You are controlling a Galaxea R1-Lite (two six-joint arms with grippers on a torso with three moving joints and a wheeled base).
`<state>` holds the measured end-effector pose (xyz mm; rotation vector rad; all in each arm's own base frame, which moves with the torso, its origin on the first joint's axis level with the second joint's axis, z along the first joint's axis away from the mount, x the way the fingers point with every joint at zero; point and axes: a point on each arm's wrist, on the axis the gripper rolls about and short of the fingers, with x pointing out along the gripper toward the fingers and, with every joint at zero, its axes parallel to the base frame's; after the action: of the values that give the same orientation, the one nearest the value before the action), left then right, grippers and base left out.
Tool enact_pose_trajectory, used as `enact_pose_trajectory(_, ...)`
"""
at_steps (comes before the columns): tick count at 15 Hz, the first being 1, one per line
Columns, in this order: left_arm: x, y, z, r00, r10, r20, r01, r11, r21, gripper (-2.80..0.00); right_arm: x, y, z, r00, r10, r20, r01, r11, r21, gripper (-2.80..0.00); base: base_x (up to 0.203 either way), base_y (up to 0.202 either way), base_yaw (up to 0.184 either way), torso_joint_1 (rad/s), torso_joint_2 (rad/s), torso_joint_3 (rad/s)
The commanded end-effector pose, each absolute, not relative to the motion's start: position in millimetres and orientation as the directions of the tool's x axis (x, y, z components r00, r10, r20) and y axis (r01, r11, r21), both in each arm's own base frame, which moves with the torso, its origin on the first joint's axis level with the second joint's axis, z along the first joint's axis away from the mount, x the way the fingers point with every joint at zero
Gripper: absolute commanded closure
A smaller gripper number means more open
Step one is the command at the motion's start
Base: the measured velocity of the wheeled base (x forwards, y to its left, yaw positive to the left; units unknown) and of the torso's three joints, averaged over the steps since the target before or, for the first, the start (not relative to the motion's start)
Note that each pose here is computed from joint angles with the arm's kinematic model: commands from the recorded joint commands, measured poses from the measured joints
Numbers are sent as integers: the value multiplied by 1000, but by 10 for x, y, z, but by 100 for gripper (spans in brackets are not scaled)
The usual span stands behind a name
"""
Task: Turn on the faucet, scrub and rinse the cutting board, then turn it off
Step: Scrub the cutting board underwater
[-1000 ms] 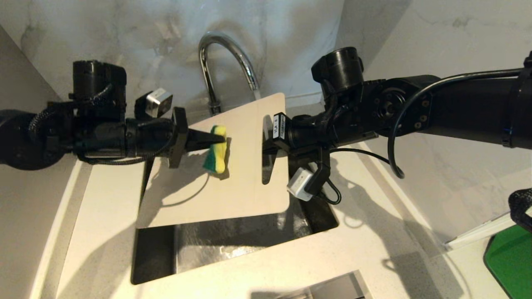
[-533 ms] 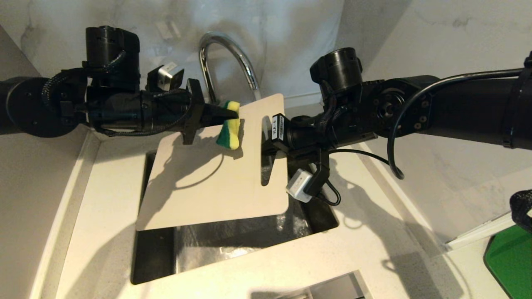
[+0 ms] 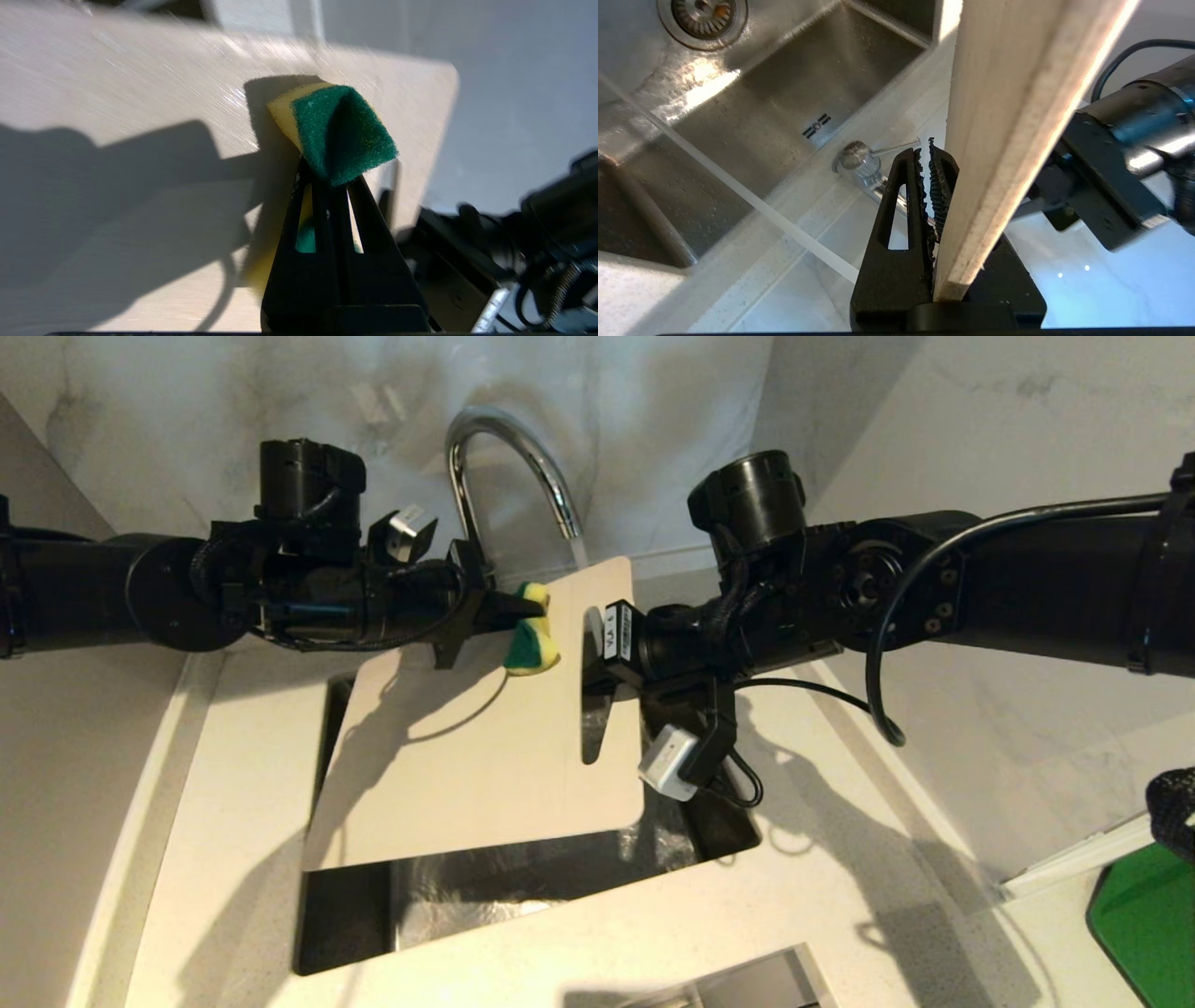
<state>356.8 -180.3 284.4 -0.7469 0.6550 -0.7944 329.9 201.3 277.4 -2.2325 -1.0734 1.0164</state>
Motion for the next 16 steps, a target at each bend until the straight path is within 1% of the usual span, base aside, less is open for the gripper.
enact_pose_trajectory(1, 3642, -1710, 2753, 551, -794, -257, 348, 499, -794, 0, 3285, 2009, 2784, 418, 807, -417, 479, -586, -654, 0, 0, 0, 0, 0, 0, 0)
enact_pose_trajectory(6, 3758, -1398, 2496, 588, -740, -327, 302, 575, -760, 0, 3278, 2005, 2796, 419, 808, -415, 481, -585, -653, 0, 0, 0, 0, 0, 0, 0)
enact_pose_trajectory(8, 3814, -1221, 2361, 602, -713, -360, 259, 601, -756, 0, 3278, 2005, 2796, 419, 808, -415, 481, -585, -654, 0, 0, 0, 0, 0, 0, 0)
enact_pose_trajectory(11, 3857, -959, 2099, 597, -688, -413, 215, 633, -744, 0, 3278, 2005, 2800, 418, 809, -413, 482, -583, -654, 0, 0, 0, 0, 0, 0, 0)
enact_pose_trajectory(16, 4058, -532, 1690, 637, -632, -442, 132, 654, -745, 0, 3275, 2003, 2812, 420, 810, -410, 484, -582, -654, 0, 0, 0, 0, 0, 0, 0)
